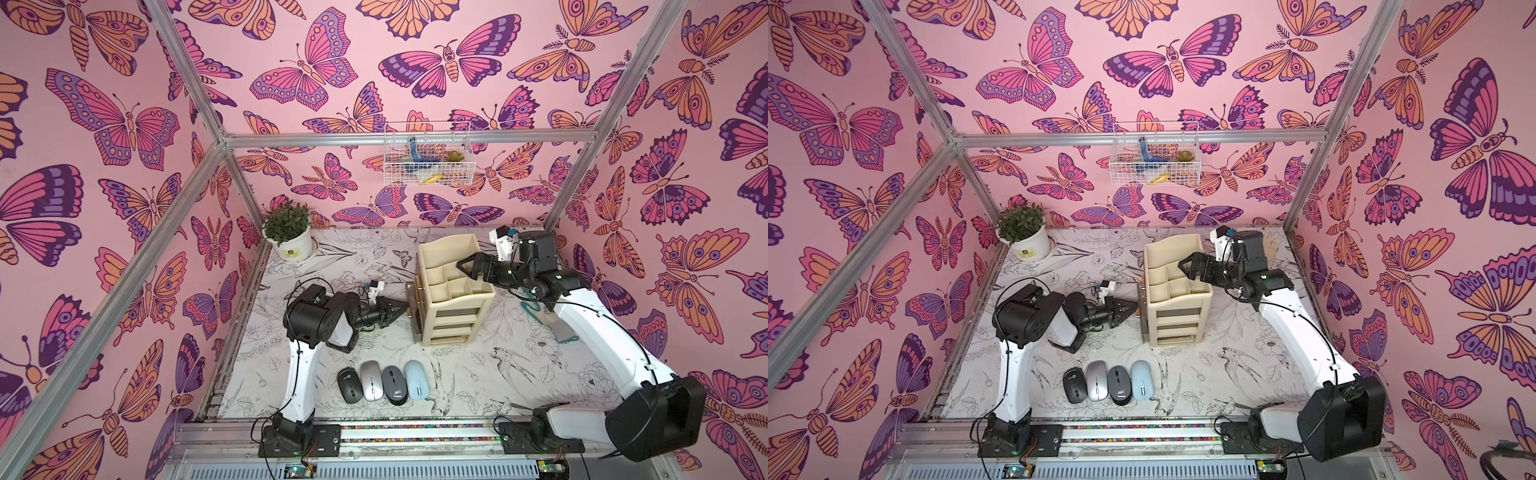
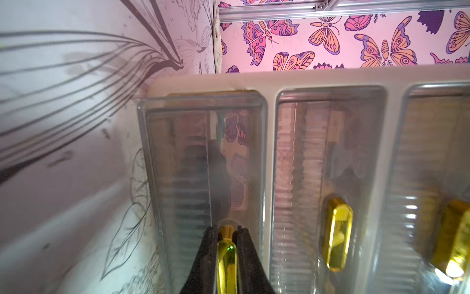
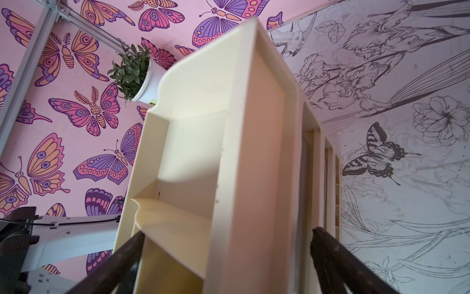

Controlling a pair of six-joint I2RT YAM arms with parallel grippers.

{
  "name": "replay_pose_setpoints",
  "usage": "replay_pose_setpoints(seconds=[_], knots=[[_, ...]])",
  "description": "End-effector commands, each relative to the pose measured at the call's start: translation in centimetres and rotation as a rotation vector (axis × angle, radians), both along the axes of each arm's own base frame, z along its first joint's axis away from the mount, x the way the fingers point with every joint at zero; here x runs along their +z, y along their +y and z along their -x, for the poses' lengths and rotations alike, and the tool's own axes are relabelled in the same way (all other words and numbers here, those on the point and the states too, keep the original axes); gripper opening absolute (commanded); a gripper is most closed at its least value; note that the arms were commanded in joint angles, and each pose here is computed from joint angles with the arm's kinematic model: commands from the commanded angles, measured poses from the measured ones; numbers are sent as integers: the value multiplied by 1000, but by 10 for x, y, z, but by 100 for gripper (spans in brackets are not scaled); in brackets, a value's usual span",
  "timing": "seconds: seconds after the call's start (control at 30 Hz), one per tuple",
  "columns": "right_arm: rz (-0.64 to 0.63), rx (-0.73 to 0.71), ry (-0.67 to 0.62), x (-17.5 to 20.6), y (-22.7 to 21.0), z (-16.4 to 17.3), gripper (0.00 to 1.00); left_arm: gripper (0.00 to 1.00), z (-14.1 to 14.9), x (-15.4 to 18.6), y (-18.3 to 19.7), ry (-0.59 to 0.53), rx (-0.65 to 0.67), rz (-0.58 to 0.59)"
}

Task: Take the mice out of the drawer
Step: Open the drawer in the storage box.

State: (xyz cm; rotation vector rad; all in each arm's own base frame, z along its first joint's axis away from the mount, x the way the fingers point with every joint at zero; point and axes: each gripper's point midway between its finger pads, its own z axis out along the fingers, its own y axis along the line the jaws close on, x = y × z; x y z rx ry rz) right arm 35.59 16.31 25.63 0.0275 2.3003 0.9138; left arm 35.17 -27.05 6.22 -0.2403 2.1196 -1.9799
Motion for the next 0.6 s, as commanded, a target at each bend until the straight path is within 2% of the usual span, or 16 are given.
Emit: replay_pose_setpoints(seconds=[0.0, 0.2, 0.27, 0.33, 0.37, 0.43, 0.5, 0.57], knots=[[42, -25, 52, -21, -13, 0, 99, 0, 20, -54, 30, 206, 6, -85], [51, -34, 60, -25, -18, -2, 99, 0, 21, -52, 68, 236, 59, -109], [55, -34, 58, -25, -19, -3, 99, 0, 23, -59, 80, 255, 79, -189], [58, -34, 60, -25, -20, -4, 99, 0, 28, -64, 90, 276, 84, -321], [58, -33, 61, -26, -20, -4, 99, 4, 29, -62, 95, 267, 92, -394], [58, -31, 57, -25, -20, -4, 99, 28, 29, -50, 103, 240, 103, -505], [59, -28, 59, -26, -19, -5, 99, 57, 28, -37, 112, 215, 106, -624], [59, -28, 61, -26, -19, -5, 99, 70, 27, -26, 115, 184, 85, -733]])
